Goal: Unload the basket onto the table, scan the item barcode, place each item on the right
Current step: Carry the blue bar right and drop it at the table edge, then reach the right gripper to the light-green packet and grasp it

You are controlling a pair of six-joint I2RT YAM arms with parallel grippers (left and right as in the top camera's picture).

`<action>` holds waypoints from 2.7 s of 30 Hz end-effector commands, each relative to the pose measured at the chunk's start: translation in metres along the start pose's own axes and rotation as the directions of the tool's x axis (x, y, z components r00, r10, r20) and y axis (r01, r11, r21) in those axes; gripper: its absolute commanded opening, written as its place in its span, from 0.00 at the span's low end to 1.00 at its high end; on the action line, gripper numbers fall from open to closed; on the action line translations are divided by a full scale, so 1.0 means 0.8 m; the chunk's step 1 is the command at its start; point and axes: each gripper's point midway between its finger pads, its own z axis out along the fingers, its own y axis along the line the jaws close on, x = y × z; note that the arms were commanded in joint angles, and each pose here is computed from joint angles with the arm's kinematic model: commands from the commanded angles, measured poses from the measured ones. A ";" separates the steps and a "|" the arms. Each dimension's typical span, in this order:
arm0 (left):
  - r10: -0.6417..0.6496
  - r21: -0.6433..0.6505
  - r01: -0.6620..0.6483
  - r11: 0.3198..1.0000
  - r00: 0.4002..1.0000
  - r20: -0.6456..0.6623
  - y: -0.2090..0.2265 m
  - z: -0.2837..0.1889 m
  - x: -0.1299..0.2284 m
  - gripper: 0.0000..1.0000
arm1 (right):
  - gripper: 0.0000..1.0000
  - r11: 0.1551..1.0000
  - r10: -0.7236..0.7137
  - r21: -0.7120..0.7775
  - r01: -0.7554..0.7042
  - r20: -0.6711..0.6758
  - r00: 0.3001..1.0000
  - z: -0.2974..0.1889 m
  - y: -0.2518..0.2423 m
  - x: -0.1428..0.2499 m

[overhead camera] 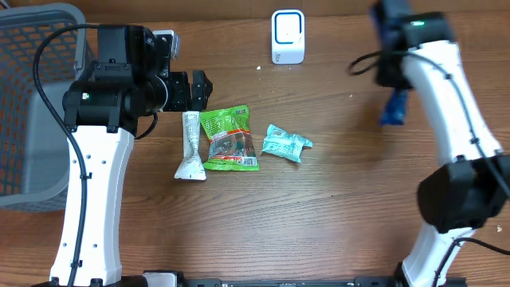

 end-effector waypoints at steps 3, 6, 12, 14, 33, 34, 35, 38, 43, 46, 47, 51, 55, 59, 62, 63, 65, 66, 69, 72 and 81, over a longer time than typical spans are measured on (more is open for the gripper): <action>0.022 0.018 -0.023 1.000 1.000 0.010 -0.005 -0.003 -0.005 1.00 | 0.04 0.877 0.466 -0.007 -0.480 -0.229 0.855 0.077 -0.061 0.021; 0.023 0.018 -0.023 1.000 1.000 0.010 -0.005 -0.003 -0.005 1.00 | 0.04 0.820 0.538 -0.024 -0.572 -0.310 0.784 0.118 -0.082 0.032; 0.023 0.018 -0.023 1.000 1.000 0.010 -0.005 -0.003 -0.005 1.00 | 0.12 0.748 0.635 0.054 -0.662 -0.347 0.690 0.177 -0.135 0.062; 0.022 0.018 -0.023 1.000 1.000 0.010 -0.005 -0.003 -0.005 1.00 | 0.51 0.748 0.636 0.062 -0.661 -0.353 0.687 0.179 -0.145 0.066; 0.023 0.018 -0.023 1.000 1.000 0.010 -0.005 -0.003 -0.005 1.00 | 0.64 0.724 0.032 -0.632 -0.276 -0.369 0.929 0.015 0.074 0.028; 0.023 0.018 -0.023 1.000 1.000 0.010 -0.005 -0.003 -0.005 1.00 | 0.64 0.724 0.021 -0.632 -0.277 -0.381 0.924 0.011 0.089 0.036; 0.023 0.018 -0.023 1.000 1.000 0.010 -0.005 -0.003 -0.005 1.00 | 0.67 0.725 0.002 -0.627 -0.286 -0.413 0.911 0.005 0.116 0.056; 0.022 0.018 -0.023 1.000 1.000 0.010 -0.005 -0.003 -0.005 1.00 | 0.95 0.728 -0.084 -0.642 -0.240 -0.431 0.898 -0.003 0.157 0.096; 0.023 0.018 -0.023 1.000 1.000 0.010 -0.005 -0.003 -0.005 1.00 | 0.97 0.734 -0.189 -0.659 -0.167 -0.434 0.881 -0.003 0.211 0.159; 0.023 0.018 -0.023 1.000 1.000 0.010 -0.005 -0.003 -0.005 1.00 | 0.93 0.730 -0.215 -0.663 -0.165 -0.453 0.865 0.004 0.237 0.194; 0.023 0.018 -0.023 1.000 1.000 0.010 -0.005 -0.003 -0.005 1.00 | 0.92 0.733 -0.213 -0.658 -0.171 -0.461 0.861 0.006 0.242 0.203; 0.023 0.018 -0.023 1.000 1.000 0.010 -0.005 -0.003 -0.005 1.00 | 0.88 0.745 -0.187 -0.634 -0.207 -0.496 0.848 0.021 0.252 0.225; 0.023 0.018 -0.023 1.000 1.000 0.010 -0.005 -0.003 -0.005 1.00 | 0.85 0.736 -0.183 -0.641 -0.217 -0.498 0.847 0.034 0.262 0.241; 0.023 0.018 -0.023 1.000 1.000 0.010 -0.005 -0.003 -0.005 1.00 | 0.82 0.722 -0.187 -0.659 -0.212 -0.480 0.857 0.043 0.274 0.254; 0.023 0.018 -0.023 1.000 1.000 0.010 -0.005 -0.003 -0.005 1.00 | 0.77 0.714 -0.175 -0.663 -0.224 -0.480 0.860 0.046 0.280 0.257; 0.023 0.018 -0.023 1.000 1.000 0.010 -0.005 -0.003 -0.005 1.00 | 0.74 0.712 -0.174 -0.666 -0.224 -0.476 0.862 0.046 0.281 0.256; 0.023 0.018 -0.023 1.000 1.000 0.010 -0.005 -0.003 -0.005 1.00 | 0.64 0.705 -0.173 -0.673 -0.222 -0.467 0.867 0.046 0.283 0.253; 0.023 0.018 -0.023 1.000 1.000 0.010 -0.005 -0.003 -0.005 1.00 | 0.58 0.701 -0.172 -0.678 -0.221 -0.461 0.871 0.045 0.284 0.251; 0.023 0.018 -0.023 1.000 1.000 0.010 -0.005 -0.003 -0.005 1.00 | 0.25 0.695 -0.164 -0.686 -0.215 -0.442 0.882 0.046 0.287 0.246; 0.023 0.018 -0.023 1.000 1.000 0.010 -0.005 -0.003 -0.005 1.00 | 0.04 0.692 -0.167 -0.690 -0.212 -0.438 0.883 0.046 0.288 0.245; 0.022 0.018 -0.023 1.000 1.000 0.010 -0.005 -0.003 -0.005 1.00 | 0.04 0.312 -0.402 -0.948 0.070 -0.065 0.913 -0.053 0.266 0.193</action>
